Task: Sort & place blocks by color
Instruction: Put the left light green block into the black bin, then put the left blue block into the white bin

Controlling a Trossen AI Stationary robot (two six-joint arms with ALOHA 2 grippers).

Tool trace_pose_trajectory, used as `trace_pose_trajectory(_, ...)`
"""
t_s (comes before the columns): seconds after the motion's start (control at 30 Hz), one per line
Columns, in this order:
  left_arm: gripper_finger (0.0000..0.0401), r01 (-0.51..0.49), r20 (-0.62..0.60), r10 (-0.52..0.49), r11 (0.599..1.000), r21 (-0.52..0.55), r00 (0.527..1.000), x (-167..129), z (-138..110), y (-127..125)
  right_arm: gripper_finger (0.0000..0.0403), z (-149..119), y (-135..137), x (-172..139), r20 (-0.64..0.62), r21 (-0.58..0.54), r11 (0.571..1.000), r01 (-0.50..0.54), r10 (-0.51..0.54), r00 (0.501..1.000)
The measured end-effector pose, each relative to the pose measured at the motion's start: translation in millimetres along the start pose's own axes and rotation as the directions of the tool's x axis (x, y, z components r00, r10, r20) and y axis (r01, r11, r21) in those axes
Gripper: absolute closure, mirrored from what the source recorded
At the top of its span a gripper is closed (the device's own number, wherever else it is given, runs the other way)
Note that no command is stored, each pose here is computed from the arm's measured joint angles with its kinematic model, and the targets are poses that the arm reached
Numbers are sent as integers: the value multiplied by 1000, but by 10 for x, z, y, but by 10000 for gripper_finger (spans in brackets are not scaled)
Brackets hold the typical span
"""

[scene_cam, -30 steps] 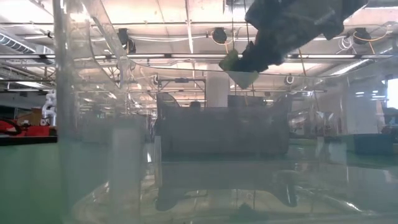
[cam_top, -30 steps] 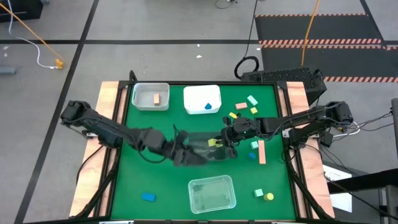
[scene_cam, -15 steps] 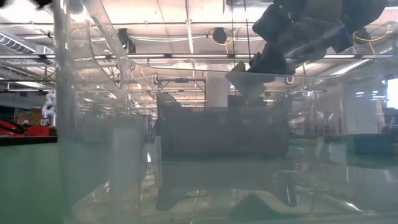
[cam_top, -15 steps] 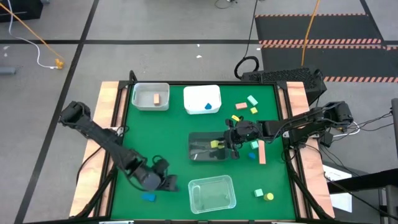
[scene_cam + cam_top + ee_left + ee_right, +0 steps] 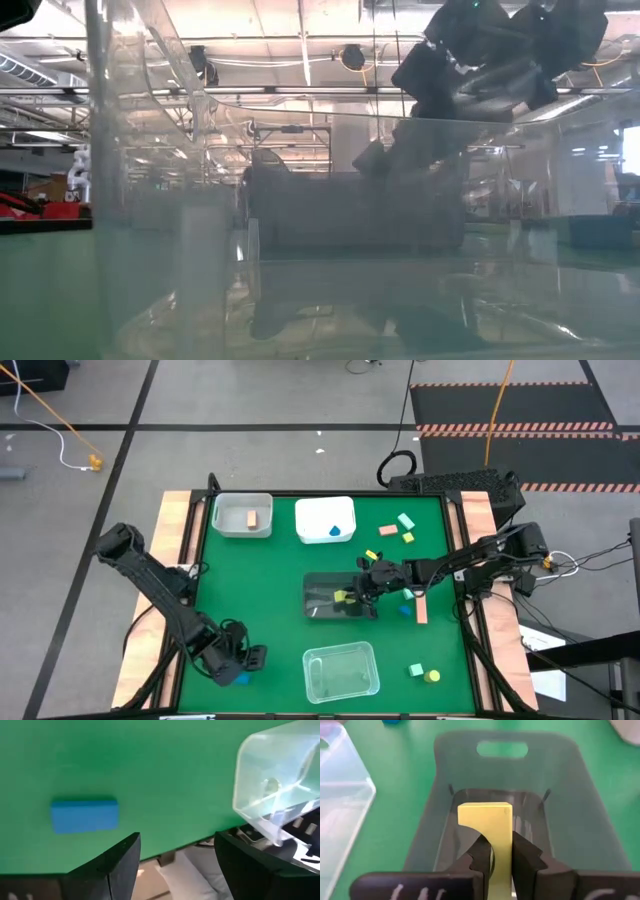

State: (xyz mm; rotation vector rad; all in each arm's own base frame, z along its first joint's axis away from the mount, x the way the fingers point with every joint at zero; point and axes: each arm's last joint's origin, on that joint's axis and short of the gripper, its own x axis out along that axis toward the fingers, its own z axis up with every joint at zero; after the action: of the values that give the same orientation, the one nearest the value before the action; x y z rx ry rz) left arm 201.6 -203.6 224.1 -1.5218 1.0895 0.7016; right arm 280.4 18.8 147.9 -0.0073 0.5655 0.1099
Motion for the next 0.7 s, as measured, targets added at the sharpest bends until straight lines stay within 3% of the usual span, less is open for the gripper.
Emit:
trace_pose_trajectory(0.23, 148, -75, 47, 71, 993, 89, 996, -6, 35, 79, 322, -1, -1, 6, 3, 4, 1000, 1, -1, 1000)
trace_pose_trajectory(0.4, 148, -116, 30, 113, 987, 111, 993, 27, -1, 125, 259, 37, -1, 6, 42, 97, 995, -3, -1, 999)
trace_pose_trajectory(0.5, 148, -165, 10, 166, 970, 179, 986, 127, -65, 182, 222, 90, 0, 2, 97, 162, 987, -17, 1, 995)
trace_pose_trajectory(0.6, 148, -198, 14, 207, 912, 359, 978, 227, -117, 247, 194, 153, 1, -14, 157, 230, 972, -40, 3, 988)
trace_pose_trajectory(0.7, 148, -205, 9, 244, 793, 573, 970, 319, -139, 278, 177, 234, 14, -53, 225, 260, 963, -68, 8, 974)
